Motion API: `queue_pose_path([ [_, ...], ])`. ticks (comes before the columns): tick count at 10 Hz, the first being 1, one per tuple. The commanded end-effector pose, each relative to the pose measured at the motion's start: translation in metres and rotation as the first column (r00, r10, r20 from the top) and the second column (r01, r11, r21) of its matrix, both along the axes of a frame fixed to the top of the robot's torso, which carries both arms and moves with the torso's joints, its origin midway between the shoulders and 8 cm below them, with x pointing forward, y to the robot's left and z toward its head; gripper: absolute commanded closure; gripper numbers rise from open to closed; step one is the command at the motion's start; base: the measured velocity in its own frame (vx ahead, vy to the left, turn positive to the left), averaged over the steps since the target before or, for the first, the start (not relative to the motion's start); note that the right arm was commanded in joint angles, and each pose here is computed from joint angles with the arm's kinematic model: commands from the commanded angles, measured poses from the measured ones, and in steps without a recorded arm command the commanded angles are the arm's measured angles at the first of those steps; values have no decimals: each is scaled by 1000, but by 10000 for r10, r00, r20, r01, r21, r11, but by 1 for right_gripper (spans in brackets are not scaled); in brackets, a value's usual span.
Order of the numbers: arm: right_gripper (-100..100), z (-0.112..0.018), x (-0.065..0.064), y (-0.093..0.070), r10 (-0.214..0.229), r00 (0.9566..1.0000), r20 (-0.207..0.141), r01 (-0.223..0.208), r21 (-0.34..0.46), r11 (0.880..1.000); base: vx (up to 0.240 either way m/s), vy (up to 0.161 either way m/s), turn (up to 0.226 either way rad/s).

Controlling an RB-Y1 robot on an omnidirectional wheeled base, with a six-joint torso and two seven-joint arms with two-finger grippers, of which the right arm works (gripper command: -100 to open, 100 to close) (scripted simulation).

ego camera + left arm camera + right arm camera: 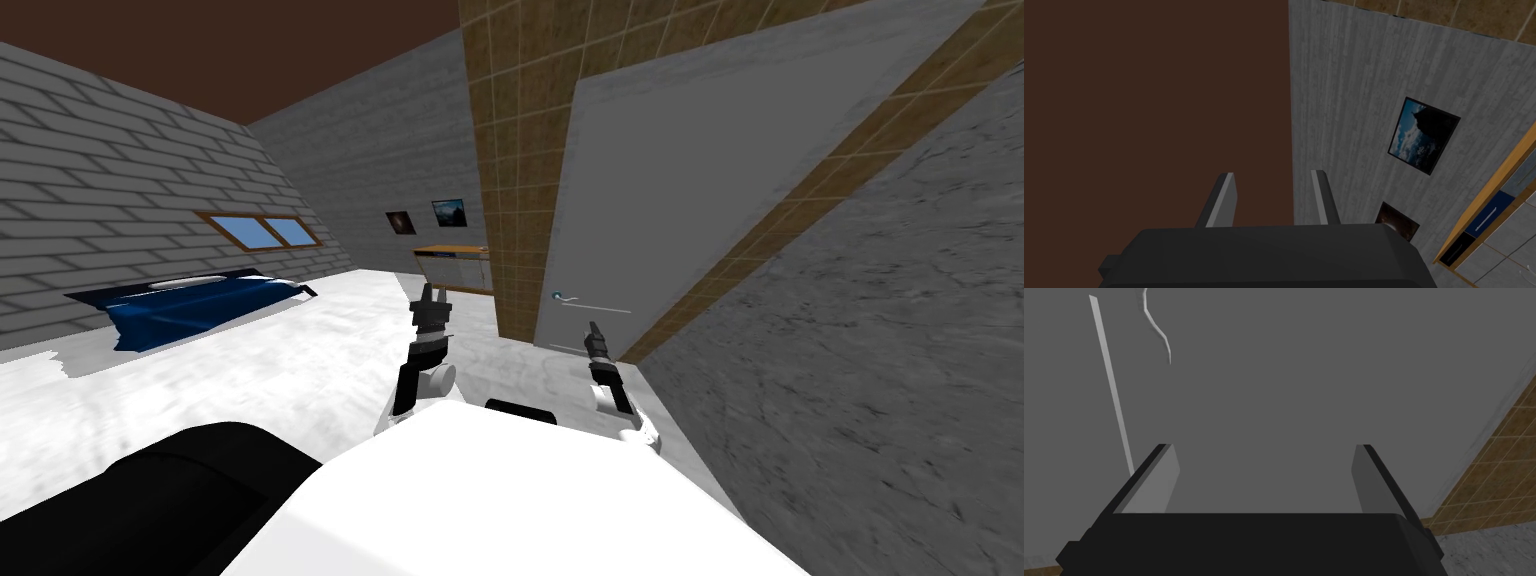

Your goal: Pull the door open

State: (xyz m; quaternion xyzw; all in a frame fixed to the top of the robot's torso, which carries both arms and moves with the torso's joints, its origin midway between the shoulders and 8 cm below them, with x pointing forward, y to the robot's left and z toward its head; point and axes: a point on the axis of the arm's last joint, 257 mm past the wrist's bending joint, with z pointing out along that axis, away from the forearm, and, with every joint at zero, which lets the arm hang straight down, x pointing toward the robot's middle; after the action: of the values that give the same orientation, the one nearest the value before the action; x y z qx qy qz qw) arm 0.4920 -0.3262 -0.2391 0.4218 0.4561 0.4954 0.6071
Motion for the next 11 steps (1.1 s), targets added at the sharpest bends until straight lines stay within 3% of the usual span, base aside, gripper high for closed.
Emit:
queue_pose_path([
  [1, -100, -7, 1, -2, -16, 9999, -122, 17, 28, 10000, 62, 14, 11],
  [4, -100, -27, 6, -7, -58, 9988, -481, 64, 126, 9999, 72, 13, 22],
  [6, -100, -33, 7, -9, -74, 9982, -600, 84, 158, 9998, 90, 11, 16],
  [11, -100, -62, 13, -17, -163, 9934, -1139, 198, 293, 9994, 84, 10, 21],
])
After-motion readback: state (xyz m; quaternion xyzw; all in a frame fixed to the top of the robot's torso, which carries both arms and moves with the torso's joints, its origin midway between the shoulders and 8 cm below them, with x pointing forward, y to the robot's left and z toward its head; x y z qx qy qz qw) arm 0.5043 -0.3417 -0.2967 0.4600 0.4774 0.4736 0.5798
